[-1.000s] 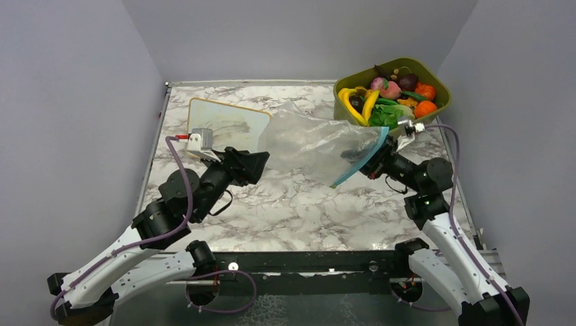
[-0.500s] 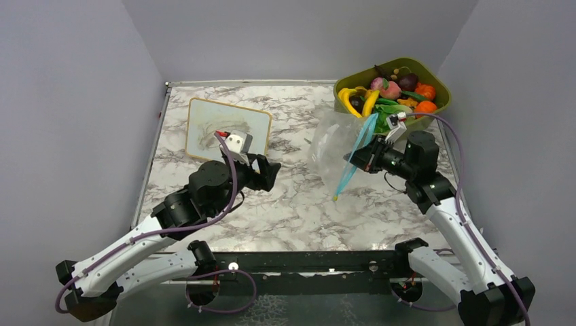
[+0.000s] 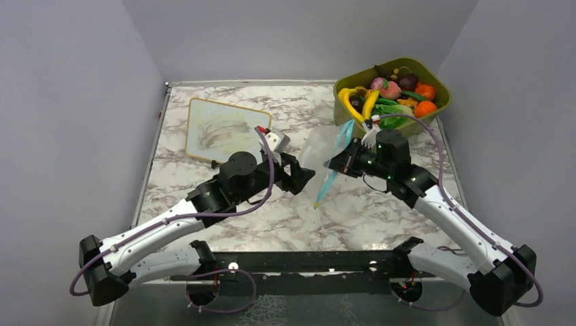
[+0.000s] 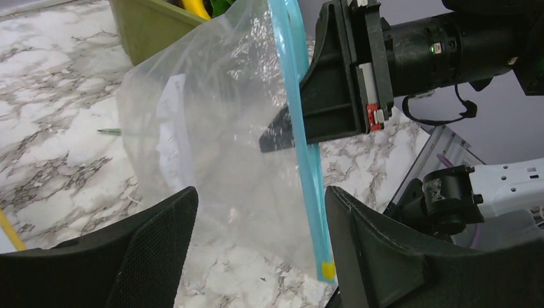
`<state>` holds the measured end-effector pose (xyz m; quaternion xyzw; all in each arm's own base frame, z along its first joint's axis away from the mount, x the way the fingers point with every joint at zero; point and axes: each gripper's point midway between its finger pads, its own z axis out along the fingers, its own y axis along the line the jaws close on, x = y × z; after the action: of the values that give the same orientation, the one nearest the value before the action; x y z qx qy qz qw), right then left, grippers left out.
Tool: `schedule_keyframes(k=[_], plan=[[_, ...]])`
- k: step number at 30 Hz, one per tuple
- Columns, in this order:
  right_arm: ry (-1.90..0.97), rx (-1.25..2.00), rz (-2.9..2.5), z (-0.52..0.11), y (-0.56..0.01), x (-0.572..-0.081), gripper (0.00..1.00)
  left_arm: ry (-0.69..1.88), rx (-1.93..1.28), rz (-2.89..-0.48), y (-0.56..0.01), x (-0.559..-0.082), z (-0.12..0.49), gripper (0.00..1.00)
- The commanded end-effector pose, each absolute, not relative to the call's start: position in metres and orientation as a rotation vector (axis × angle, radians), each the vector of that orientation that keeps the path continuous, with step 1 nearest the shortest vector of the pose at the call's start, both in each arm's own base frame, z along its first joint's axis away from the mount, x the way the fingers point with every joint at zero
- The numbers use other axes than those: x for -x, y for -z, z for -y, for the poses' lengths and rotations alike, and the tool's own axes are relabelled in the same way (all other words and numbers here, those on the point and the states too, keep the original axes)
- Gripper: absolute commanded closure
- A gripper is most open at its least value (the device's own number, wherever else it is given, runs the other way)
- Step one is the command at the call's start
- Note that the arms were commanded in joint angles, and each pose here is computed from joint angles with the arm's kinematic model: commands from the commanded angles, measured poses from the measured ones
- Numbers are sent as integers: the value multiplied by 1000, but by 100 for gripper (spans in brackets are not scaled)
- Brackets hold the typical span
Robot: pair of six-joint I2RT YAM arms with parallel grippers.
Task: Place the food in the zip-top bag and seal the zipper
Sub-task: Open the zipper of the food storage bag.
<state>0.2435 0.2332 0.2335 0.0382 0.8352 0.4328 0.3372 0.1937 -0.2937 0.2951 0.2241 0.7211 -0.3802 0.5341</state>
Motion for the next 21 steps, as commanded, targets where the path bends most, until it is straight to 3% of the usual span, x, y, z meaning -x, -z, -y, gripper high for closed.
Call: schedule_keyframes(k=[1,14,21], plan=[[-1134,-195,-2151,-248,-244,-247,99,1002,-529,-1625,-316,-198,316,25],[-1164,-231,-2139,-261,-244,-241,99,934,-580,-1677,-284,-214,335,26],[-1179,-228,-2139,-262,-242,-238,99,788,-610,-1712,-263,-225,325,40]])
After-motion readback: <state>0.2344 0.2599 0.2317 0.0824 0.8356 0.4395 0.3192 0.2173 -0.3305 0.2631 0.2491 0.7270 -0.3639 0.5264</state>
